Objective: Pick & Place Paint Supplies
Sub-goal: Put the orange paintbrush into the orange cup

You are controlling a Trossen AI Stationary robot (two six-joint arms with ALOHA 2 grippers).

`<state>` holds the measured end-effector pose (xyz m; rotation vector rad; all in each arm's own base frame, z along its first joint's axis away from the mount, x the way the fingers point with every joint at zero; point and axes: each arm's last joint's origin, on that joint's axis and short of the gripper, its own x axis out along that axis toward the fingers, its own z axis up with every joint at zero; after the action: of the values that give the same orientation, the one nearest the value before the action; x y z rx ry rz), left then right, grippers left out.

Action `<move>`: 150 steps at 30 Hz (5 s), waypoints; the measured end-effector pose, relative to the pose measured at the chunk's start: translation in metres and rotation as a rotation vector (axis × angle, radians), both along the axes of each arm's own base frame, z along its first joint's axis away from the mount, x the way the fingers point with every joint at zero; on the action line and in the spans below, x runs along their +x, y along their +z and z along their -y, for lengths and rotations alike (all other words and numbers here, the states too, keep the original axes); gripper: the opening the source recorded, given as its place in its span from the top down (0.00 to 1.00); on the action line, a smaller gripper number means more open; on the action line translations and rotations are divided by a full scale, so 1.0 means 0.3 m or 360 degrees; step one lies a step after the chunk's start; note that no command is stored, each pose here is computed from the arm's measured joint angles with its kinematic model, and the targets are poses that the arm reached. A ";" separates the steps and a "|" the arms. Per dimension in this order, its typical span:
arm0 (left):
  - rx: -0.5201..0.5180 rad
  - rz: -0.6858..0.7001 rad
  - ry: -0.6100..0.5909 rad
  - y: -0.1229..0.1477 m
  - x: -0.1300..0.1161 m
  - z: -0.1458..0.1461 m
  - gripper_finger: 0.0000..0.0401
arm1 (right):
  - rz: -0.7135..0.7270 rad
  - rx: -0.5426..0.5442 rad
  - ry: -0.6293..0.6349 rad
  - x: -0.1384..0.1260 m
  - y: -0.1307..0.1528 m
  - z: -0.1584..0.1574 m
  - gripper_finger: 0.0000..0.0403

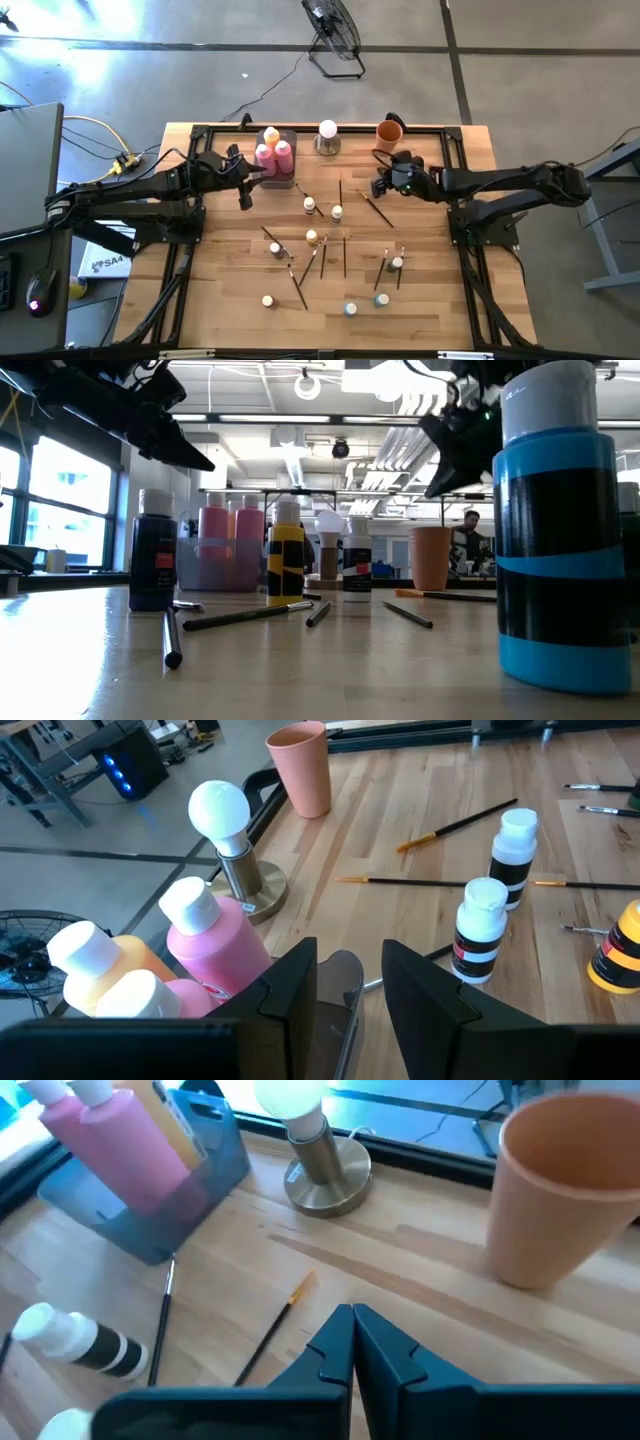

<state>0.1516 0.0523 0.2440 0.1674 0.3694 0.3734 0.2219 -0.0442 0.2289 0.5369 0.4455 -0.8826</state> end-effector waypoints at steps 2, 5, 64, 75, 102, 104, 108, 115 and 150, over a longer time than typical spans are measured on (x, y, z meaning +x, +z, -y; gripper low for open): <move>0.0000 0.0000 0.0000 0.000 0.000 0.000 0.72 | -0.0083 -0.0001 0.0015 0.008 0.051 -0.009 1.00; 0.0000 0.0000 0.0000 0.000 0.000 0.000 0.72 | -0.0161 0.0028 0.0044 0.029 0.117 -0.011 1.00; 0.0032 -0.0014 -0.0012 0.000 0.000 0.000 0.72 | -0.0832 0.0716 0.0482 0.359 -0.187 0.205 0.79; 0.0032 -0.0014 -0.0011 0.000 0.000 0.000 0.72 | -0.0884 0.0627 0.0415 0.365 -0.207 0.215 0.82; 0.0027 -0.0026 -0.0012 -0.002 -0.001 0.000 0.72 | -0.1006 0.0685 0.0387 0.376 -0.305 0.229 0.82; 0.0027 -0.0026 -0.0011 -0.003 -0.001 0.000 0.72 | -0.1018 0.0694 0.0386 0.379 -0.314 0.230 0.82; 0.0027 -0.0026 -0.0012 -0.002 -0.001 0.000 0.72 | -0.1021 0.0690 0.0386 0.382 -0.320 0.230 0.82; 0.0027 -0.0025 -0.0012 -0.002 -0.001 0.000 0.72 | -0.1027 0.0678 0.0394 0.381 -0.320 0.230 0.93; 0.0025 -0.0024 -0.0011 -0.002 -0.001 0.000 0.72 | -0.0426 0.0055 0.0375 0.200 0.212 0.195 0.99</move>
<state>0.1513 0.0522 0.2433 0.1870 0.3809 0.3684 0.2818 -0.1026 0.2924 0.3892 0.7532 -0.7221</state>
